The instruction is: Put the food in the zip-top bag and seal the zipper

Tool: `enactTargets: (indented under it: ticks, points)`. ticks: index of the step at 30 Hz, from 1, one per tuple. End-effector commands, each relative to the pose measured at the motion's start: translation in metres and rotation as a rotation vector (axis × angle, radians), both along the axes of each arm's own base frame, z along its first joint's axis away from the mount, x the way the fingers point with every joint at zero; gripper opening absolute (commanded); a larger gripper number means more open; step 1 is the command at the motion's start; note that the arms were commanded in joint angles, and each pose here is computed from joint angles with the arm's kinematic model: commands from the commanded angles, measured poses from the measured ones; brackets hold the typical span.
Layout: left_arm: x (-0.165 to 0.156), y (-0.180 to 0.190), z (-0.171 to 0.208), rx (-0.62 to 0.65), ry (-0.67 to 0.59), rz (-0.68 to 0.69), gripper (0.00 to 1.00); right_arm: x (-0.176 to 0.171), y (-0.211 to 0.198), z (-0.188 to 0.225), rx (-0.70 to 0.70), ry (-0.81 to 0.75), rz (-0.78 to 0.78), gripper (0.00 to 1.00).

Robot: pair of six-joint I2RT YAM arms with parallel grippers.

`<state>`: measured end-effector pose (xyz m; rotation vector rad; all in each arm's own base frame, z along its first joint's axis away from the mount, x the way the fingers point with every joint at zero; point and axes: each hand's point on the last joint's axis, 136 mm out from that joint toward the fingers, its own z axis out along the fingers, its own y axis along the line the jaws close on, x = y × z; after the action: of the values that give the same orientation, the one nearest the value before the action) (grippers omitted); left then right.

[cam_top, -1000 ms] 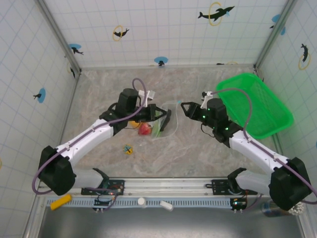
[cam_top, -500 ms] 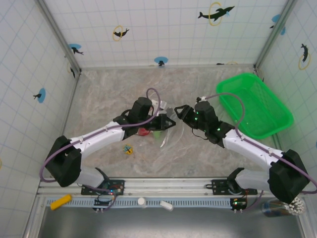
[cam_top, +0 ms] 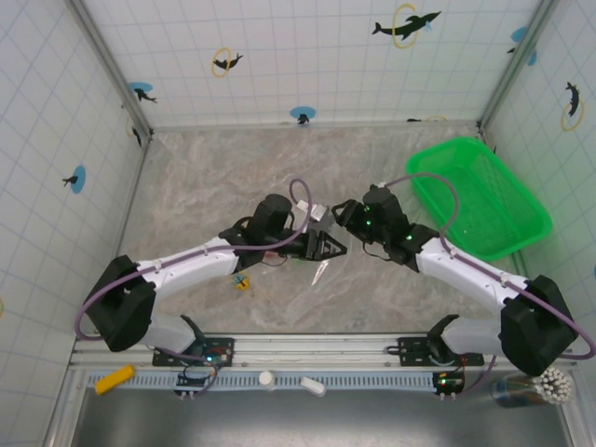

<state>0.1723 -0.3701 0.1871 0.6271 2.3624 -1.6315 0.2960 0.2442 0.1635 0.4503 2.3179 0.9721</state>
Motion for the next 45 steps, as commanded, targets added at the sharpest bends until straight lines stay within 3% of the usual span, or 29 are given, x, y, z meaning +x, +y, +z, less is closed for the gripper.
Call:
enactTargets:
  ticks: [1, 5, 11, 17, 20, 25, 30, 34, 37, 40, 45]
  points:
    - [-0.018, -0.011, 0.005, -0.05, -0.019, -0.082, 0.62, 0.002, 0.002, 0.025, 0.028, -0.045, 0.046, 0.62]
    - [-0.02, -0.008, 0.015, -0.099, -0.066, -0.079, 0.62, 0.0, -0.008, 0.006, -0.034, -0.002, 0.05, 0.5]
    - [-0.014, 0.003, 0.017, -0.056, -0.139, -0.021, 0.61, 0.001, -0.03, 0.001, -0.24, -0.05, 0.076, 0.16]
    - [0.014, 0.022, 0.028, 0.055, -0.265, 0.144, 0.6, 0.021, -0.02, 0.07, -0.328, -0.27, 0.21, 0.08]
    - [0.031, 0.036, 0.051, 0.077, -0.345, 0.258, 0.6, 0.035, -0.01, 0.111, -0.386, -0.368, 0.288, 0.05]
    - [0.058, 0.075, 0.102, 0.099, -0.493, 0.466, 0.59, 0.054, 0.011, 0.172, -0.606, -0.503, 0.471, 0.01]
    - [0.078, 0.126, 0.14, 0.145, -0.629, 0.718, 0.59, 0.039, 0.042, 0.195, -0.907, -0.717, 0.649, 0.02]
    - [0.083, 0.165, 0.153, 0.2, -0.725, 0.868, 0.59, 0.017, 0.062, 0.192, -1.056, -0.811, 0.776, 0.02]
    - [0.081, 0.174, 0.152, 0.235, -0.8, 0.865, 0.61, -0.002, 0.07, 0.164, -1.138, -0.827, 0.902, 0.0]
    - [0.072, 0.157, 0.143, 0.226, -0.872, 0.729, 0.62, -0.031, 0.074, 0.136, -1.17, -0.893, 1.035, 0.0]
    - [0.063, 0.132, 0.108, 0.277, -0.929, 0.516, 0.61, -0.068, 0.068, 0.116, -1.079, -1.089, 1.127, 0.0]
